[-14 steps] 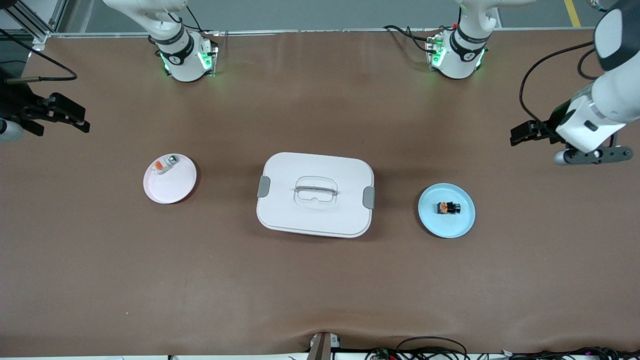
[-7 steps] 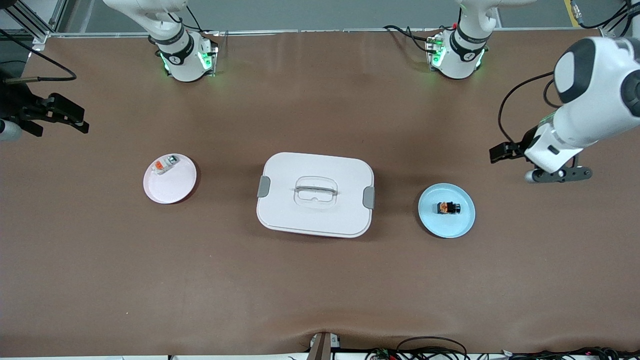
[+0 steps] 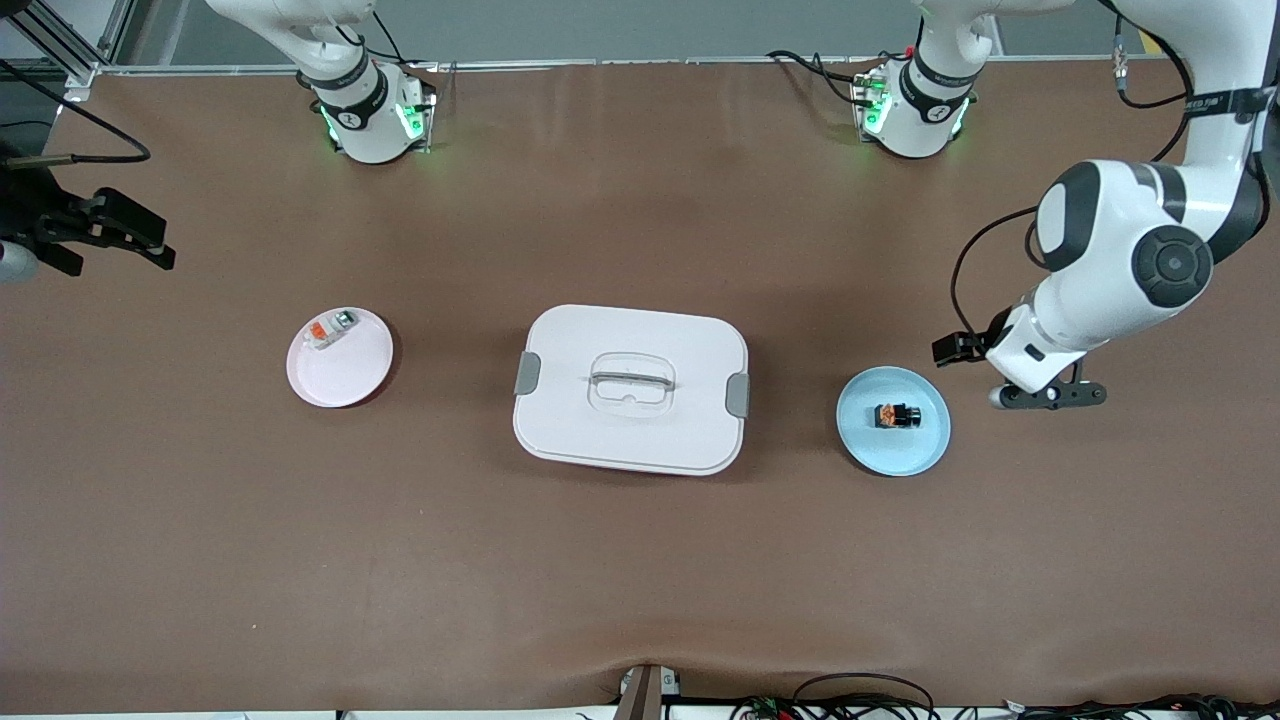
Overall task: Transfer orange switch to right arm and place
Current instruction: 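Move the left gripper down over the black-orange switch on the blue plate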
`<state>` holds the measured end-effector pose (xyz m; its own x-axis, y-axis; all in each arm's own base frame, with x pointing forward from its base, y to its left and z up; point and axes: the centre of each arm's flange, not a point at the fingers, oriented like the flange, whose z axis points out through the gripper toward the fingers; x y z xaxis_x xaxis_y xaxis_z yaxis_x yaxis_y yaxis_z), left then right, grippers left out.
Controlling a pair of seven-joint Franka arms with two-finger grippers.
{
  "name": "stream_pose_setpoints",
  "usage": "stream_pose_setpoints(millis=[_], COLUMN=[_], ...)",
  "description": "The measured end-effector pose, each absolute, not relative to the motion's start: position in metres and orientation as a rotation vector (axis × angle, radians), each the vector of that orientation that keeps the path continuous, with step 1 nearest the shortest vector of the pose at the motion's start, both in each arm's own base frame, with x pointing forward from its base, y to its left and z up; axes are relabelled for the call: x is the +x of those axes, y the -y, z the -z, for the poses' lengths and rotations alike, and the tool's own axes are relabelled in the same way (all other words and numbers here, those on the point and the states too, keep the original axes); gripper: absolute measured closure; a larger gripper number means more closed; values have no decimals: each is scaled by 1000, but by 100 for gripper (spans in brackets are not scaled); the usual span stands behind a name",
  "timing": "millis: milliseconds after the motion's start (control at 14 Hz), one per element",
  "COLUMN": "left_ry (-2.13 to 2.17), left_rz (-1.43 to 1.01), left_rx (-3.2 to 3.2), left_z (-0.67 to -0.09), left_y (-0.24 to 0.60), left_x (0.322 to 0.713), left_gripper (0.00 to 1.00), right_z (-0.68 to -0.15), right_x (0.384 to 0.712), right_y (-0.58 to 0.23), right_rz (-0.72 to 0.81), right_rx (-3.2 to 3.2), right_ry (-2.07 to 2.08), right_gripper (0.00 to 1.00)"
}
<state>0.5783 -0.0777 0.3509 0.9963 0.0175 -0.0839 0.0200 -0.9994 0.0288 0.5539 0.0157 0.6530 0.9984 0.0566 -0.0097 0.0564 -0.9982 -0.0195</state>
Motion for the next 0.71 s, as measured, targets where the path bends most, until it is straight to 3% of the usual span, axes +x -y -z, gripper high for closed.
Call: stream_pose_setpoints(millis=[712], left_ry=[114], left_rz=[139], left_rx=[3150], left_z=[-276], left_y=[105], left_x=[596], left_gripper=[0], right_z=[-653], right_x=[554], right_y=[-8], right_rz=[-15], right_rx=[-3079], right_ry=[57], right_gripper=[0])
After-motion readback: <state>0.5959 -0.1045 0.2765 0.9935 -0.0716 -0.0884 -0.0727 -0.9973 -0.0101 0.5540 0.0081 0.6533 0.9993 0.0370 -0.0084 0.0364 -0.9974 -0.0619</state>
